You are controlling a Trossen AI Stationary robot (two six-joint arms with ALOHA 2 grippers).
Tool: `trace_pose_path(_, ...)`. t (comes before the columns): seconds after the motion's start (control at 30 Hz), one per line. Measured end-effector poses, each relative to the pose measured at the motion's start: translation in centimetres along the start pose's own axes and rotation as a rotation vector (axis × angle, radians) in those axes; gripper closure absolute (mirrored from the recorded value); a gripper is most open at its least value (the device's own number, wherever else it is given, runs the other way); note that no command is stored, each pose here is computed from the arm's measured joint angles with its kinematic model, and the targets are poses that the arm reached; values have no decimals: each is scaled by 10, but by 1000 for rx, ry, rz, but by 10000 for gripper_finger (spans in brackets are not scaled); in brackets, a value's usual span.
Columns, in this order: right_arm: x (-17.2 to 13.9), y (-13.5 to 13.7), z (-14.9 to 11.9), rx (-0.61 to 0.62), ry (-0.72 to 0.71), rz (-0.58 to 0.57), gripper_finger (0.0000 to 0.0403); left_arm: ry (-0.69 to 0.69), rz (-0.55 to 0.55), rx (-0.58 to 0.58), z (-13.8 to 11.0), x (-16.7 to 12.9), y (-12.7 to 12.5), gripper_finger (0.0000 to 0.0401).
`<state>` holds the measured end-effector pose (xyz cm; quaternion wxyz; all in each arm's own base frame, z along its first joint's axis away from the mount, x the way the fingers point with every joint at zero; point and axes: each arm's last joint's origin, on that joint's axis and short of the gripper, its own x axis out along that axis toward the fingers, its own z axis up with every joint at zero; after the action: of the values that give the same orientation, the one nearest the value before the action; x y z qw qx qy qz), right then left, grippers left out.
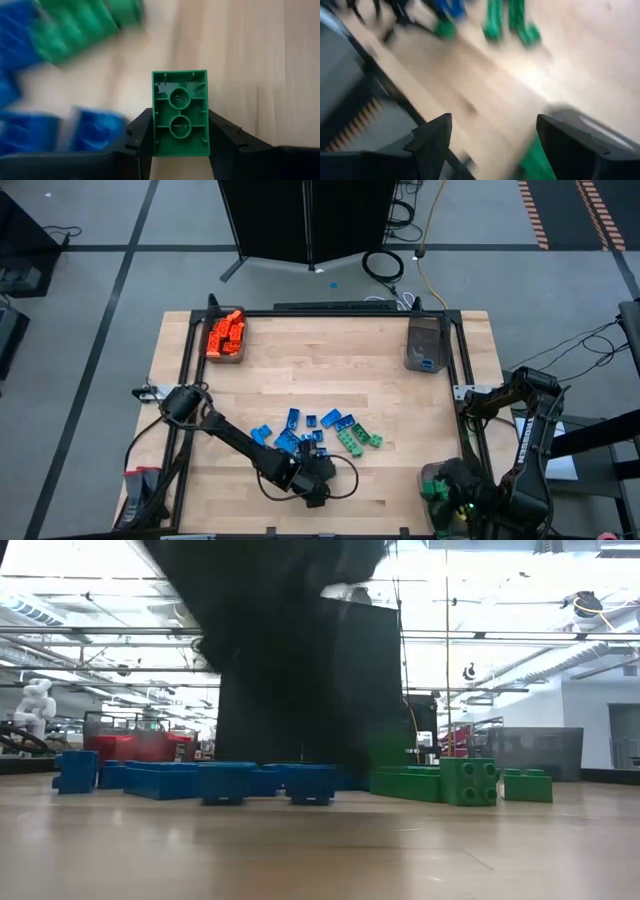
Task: Sort blocks
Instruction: Put the green game piece into the bottom right black bin
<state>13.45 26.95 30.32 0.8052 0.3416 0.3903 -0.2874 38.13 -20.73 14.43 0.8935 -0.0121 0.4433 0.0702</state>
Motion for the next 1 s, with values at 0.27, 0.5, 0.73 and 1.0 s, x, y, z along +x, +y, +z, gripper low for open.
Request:
trace_pose_path(0.27, 19, 17, 29, 198, -152, 56, 117, -259, 131, 9, 53, -44, 3, 270)
trace_pose_path(0.5, 38, 27, 58, 310, -218, 33, 117, -361, 165, 160, 82, -69, 1, 270)
trace_pose_path(0.73, 44, 46, 79, 301, -191, 145, 117, -370, 205, 267, 87, -73, 1, 270)
trace_pose_path(1.0, 59, 60, 101, 224, -123, 169, 117, -402, 207, 289, 90, -75, -1, 270)
